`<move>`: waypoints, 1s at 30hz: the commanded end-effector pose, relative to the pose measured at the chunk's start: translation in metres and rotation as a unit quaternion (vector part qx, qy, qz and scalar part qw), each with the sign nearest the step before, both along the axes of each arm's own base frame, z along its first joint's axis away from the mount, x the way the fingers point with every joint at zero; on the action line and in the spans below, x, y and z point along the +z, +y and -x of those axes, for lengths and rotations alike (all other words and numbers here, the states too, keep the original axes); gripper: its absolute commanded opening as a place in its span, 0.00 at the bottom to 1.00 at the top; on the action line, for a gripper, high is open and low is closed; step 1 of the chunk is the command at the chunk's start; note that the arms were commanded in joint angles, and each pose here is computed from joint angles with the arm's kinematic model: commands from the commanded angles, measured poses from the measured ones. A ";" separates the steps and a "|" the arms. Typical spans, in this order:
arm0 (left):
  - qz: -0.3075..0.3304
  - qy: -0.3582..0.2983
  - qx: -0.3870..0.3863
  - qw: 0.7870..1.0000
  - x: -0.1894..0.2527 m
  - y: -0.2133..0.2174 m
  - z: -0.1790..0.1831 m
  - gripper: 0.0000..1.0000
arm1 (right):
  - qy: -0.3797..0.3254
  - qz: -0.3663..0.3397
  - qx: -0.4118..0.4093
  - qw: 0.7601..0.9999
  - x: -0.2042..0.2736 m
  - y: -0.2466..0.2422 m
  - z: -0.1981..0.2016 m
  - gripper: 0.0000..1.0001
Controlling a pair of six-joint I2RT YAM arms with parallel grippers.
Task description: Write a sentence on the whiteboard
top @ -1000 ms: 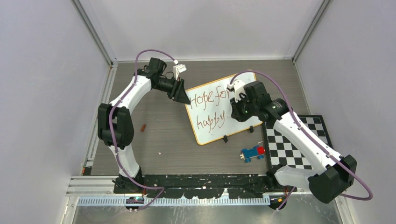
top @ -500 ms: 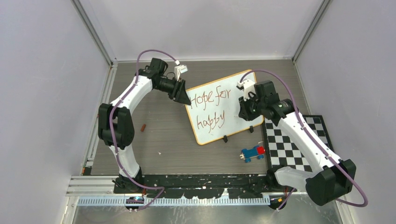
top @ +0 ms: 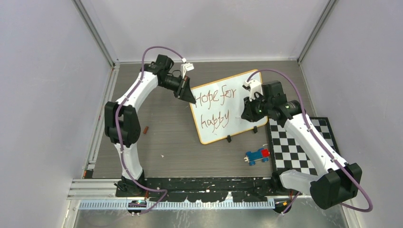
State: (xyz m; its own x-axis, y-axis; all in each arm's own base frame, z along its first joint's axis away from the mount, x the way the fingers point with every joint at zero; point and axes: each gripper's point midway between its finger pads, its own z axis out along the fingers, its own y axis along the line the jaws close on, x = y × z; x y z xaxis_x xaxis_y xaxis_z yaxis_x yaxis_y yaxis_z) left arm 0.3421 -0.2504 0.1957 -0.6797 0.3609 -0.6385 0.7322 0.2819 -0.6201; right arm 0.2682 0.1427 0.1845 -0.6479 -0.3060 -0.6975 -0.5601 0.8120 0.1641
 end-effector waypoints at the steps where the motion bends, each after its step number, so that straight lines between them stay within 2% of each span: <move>1: -0.037 -0.059 0.010 0.998 0.004 0.011 -0.021 0.00 | -0.039 -0.034 -0.003 0.999 0.025 0.008 -0.013 0.00; 5: -0.052 -0.077 0.008 0.996 0.005 0.016 -0.023 0.00 | -0.043 -0.028 -0.009 0.999 0.024 0.006 -0.015 0.00; 13: -0.042 -0.057 0.001 0.997 0.005 0.013 -0.018 0.00 | -0.064 -0.021 -0.037 0.997 0.025 0.002 -0.035 0.00; 30: -0.038 -0.057 0.004 0.998 0.006 0.012 -0.017 0.00 | -0.045 0.009 -0.063 0.997 0.002 -0.006 -0.045 0.00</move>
State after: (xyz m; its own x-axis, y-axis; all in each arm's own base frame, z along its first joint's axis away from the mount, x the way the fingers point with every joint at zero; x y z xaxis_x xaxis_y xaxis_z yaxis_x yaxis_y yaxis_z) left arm 0.3450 -0.2472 0.2003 -0.6583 0.3896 -0.6441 0.7514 0.2885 -0.5934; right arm 0.3012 0.1376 0.1804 -0.6373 -0.2599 -0.7254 -0.4861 0.8661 0.1167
